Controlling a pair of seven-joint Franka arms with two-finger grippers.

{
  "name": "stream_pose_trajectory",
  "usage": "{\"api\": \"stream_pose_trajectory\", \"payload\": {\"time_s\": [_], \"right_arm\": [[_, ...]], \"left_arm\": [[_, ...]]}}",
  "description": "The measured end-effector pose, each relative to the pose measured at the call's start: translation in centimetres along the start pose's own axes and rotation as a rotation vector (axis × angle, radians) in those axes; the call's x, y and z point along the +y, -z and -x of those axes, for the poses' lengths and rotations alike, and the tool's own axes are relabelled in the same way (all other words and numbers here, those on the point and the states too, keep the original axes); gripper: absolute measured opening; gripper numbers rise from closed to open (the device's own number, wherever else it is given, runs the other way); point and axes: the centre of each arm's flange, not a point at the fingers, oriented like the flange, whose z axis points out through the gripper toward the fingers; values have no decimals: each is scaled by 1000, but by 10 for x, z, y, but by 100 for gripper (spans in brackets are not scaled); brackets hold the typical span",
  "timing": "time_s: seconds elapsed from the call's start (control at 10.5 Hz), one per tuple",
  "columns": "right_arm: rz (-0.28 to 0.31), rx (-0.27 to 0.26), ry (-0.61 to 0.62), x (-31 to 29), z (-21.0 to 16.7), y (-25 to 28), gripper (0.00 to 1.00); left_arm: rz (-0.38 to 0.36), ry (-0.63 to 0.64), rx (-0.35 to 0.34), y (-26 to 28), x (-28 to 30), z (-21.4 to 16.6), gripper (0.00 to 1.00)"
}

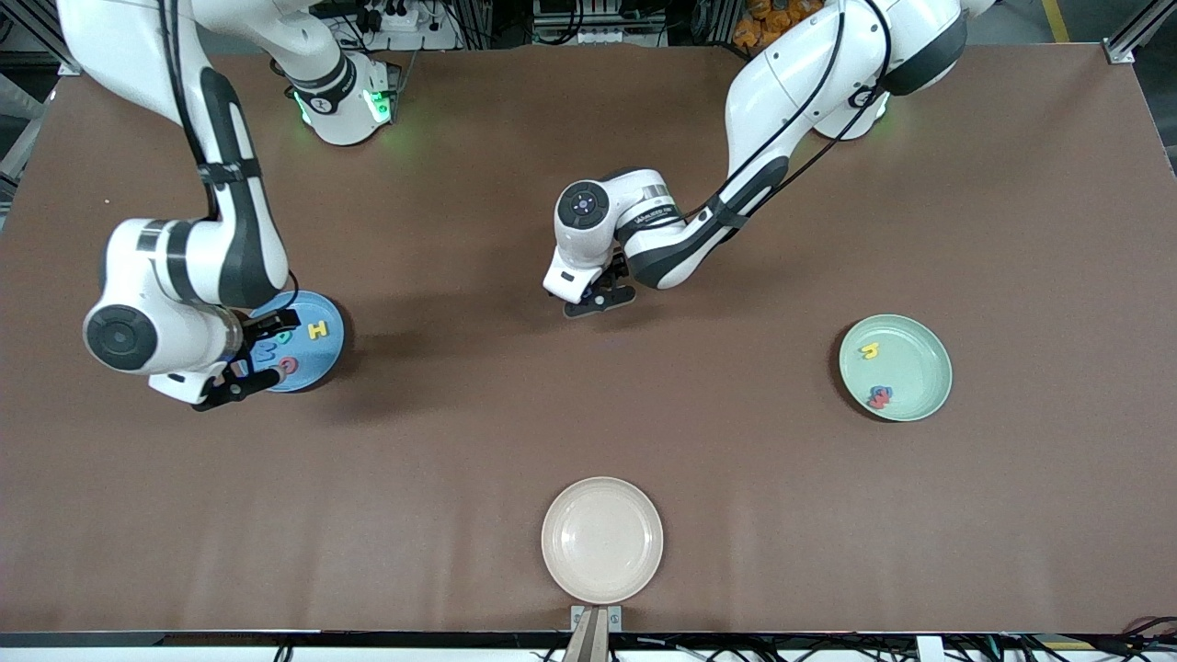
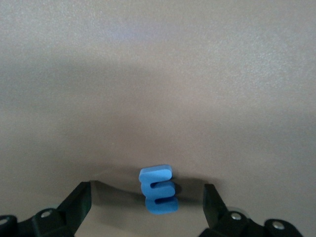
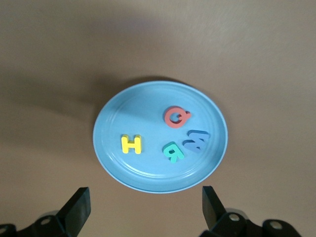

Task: Sort uppercase to blue plate, lowercase to green plate
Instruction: 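Carry the blue e to the green plate while the right gripper returns to rest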

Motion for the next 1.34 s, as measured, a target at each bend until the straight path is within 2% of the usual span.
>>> {"api": "stream_pose_trajectory", "payload": {"time_s": [0.1, 0.19, 0.38, 0.48, 0.67, 0.96, 1.05, 1.34], "right_arm": [[-6, 29, -5, 3, 3, 15, 100], [-16, 48, -23, 3, 5, 26, 100], [-38, 50, -83, -5, 6, 51, 100], [-19, 43, -99, -12, 6, 69, 100], [62, 67, -124, -26, 13, 112, 100], [67, 141, -154, -18, 53, 168, 100], [63, 167, -171, -10, 67, 183, 100], [59, 231, -216, -10, 98, 218, 100]], "left_arm": [[0, 2, 1, 0, 0, -1, 100], [0, 4, 3, 0, -1, -3, 92], [11, 15, 9, 6, 2, -4, 58], [14, 26, 10, 8, 3, -4, 45], [11, 36, 16, 10, 5, -2, 27], [-4, 95, 24, 11, 1, -11, 27], [-29, 163, 41, 19, -11, -36, 27], [-50, 441, 101, 84, -96, -173, 27]]}}
